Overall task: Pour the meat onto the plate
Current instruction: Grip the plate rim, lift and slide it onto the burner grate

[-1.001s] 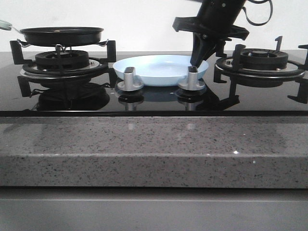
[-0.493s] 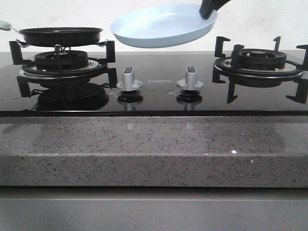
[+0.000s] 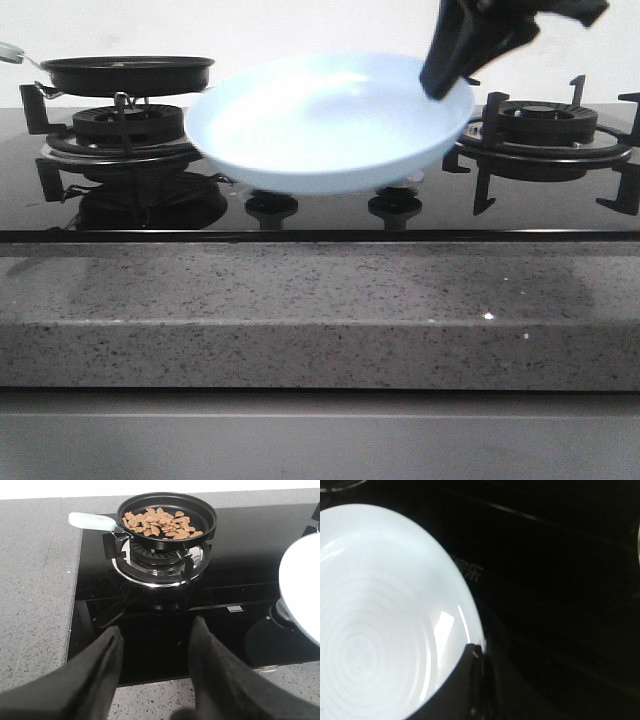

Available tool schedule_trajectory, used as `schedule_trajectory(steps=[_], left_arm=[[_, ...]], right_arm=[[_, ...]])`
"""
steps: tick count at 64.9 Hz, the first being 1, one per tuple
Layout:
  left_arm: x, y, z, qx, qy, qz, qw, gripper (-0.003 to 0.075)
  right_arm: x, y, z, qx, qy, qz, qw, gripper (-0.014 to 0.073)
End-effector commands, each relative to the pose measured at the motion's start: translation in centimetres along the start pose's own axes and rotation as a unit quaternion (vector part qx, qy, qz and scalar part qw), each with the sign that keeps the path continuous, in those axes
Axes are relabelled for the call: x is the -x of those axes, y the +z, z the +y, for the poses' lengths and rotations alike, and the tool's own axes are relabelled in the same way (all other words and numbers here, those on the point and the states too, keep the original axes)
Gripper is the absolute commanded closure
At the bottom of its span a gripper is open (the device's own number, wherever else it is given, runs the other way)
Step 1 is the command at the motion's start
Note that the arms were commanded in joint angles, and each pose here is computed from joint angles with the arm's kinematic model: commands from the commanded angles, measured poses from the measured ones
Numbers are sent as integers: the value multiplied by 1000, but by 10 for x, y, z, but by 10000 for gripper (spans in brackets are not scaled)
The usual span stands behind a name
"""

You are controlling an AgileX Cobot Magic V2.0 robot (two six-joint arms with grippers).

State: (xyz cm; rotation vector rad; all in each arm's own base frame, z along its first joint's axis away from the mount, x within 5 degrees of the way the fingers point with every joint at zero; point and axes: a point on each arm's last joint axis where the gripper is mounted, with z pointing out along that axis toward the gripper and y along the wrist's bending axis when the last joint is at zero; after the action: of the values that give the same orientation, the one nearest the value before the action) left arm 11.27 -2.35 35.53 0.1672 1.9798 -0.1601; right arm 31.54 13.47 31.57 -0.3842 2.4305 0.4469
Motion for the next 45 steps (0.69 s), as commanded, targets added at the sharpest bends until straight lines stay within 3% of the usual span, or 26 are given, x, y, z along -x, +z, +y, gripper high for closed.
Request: schedule_trajectory(steps=[1,26,39,45], left_arm=[[16,-5,-2,-7,-1,-50,999,410],[17,-5,-2,-9,-5,-55,998,410],[21,-5,-6,-30,-36,-74,996,409],[20,-5,-5,-27,-30,-71,997,363]], right_arm=[[10,-13,3,5,1,-57,998,714],[7,4,-1,2,6,-35,999,714],[7,4,-1,2,6,-35,999,714],[7,4,-1,2,6,-35,999,714]])
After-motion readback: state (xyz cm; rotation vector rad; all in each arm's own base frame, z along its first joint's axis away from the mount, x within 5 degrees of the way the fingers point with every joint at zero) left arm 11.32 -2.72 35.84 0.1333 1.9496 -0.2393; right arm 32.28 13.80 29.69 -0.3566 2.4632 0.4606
